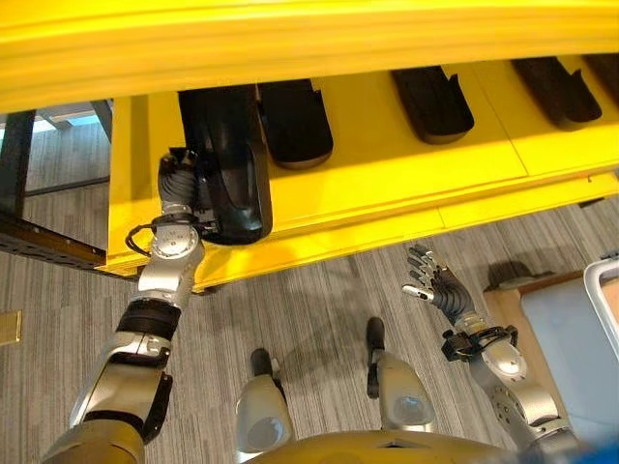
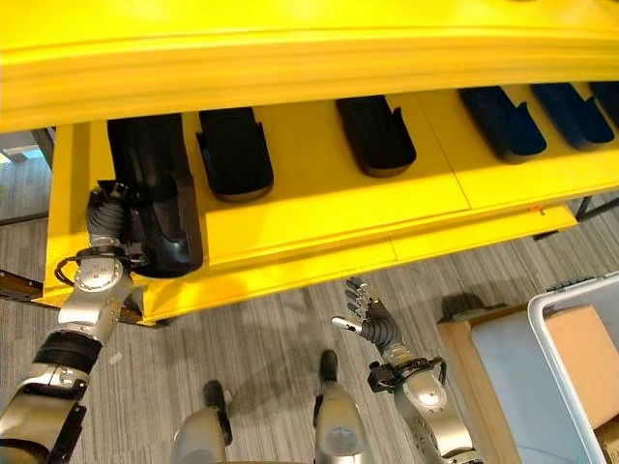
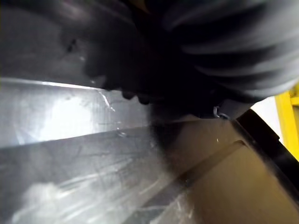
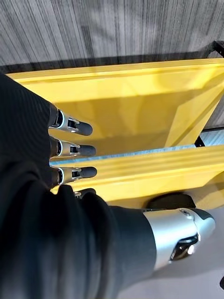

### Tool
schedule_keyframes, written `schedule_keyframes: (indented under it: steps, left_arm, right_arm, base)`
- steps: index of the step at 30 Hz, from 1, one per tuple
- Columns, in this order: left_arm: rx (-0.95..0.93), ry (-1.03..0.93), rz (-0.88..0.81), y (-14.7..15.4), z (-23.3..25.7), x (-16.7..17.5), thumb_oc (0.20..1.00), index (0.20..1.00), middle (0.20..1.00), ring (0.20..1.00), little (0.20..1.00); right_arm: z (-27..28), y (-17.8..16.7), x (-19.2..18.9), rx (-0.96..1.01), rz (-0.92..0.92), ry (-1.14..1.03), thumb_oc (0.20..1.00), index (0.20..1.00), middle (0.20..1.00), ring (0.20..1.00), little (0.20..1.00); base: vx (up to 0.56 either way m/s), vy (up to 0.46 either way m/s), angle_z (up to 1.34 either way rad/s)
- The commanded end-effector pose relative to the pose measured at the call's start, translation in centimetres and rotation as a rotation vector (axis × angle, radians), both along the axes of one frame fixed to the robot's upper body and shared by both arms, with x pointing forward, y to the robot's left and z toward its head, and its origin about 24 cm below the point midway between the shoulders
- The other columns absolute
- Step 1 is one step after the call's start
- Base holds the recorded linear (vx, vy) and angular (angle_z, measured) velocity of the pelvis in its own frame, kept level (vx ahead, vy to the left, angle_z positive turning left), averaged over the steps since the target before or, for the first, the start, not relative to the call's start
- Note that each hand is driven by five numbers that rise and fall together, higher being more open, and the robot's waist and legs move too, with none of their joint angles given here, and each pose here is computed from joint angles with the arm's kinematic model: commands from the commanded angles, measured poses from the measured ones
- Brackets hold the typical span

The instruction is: Move parts from the plastic box to the shelf.

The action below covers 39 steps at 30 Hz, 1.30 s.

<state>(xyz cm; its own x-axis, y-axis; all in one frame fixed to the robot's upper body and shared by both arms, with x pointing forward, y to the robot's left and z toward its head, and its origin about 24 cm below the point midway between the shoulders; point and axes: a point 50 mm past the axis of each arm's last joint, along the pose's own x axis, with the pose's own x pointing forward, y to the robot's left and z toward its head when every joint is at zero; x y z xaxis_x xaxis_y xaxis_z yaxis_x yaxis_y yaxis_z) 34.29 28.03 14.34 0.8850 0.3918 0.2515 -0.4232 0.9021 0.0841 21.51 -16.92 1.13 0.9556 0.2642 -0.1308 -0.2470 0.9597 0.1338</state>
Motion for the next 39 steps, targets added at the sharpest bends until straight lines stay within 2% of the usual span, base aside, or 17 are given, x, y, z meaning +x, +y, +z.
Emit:
schedule_keyframes:
  steps: [1, 10, 16, 29, 39]
  left_arm:
    - [0.047, -0.173, 0.038, 1.2, 5.6, 0.8, 0.200, 0.200, 0.200, 0.200, 0.200]
    - [0.120, -0.164, 0.085, 2.2, 9.4, 2.3, 0.200, 0.200, 0.200, 0.200, 0.200]
    - [0.092, -0.157, 0.131, 3.5, 12.0, 2.9, 0.200, 0.200, 0.200, 0.200, 0.200]
    - [-0.095, -0.179, 0.176, 5.8, 13.0, 2.5, 0.200, 0.200, 0.200, 0.200, 0.200]
    - [-0.070, -0.157, 0.204, 6.4, 13.3, 2.4, 0.200, 0.200, 0.200, 0.200, 0.200]
  right_arm:
    - [2.1, 0.0, 0.2, 0.012, 0.043, -0.100, 1.000, 1.000, 1.000, 1.000, 1.000]
    - [2.3, 0.0, 0.3, 0.009, 0.056, -0.105, 1.000, 1.000, 1.000, 1.000, 1.000]
    - [2.4, 0.0, 0.4, 0.006, 0.062, -0.104, 1.000, 1.000, 1.000, 1.000, 1.000]
    - [2.0, 0.1, 0.0, 0.015, 0.076, -0.078, 1.000, 1.000, 1.000, 1.000, 1.000]
    - [2.0, -0.1, -0.3, 0.010, 0.086, -0.073, 1.000, 1.000, 1.000, 1.000, 1.000]
  base:
    - [-0.04, 0.014, 0.00]
    - [-0.01, 0.005, -0.01]
    - [-0.01, 0.003, 0.01]
    - [0.00, 0.000, 0.00]
    - [0.01, 0.003, 0.02]
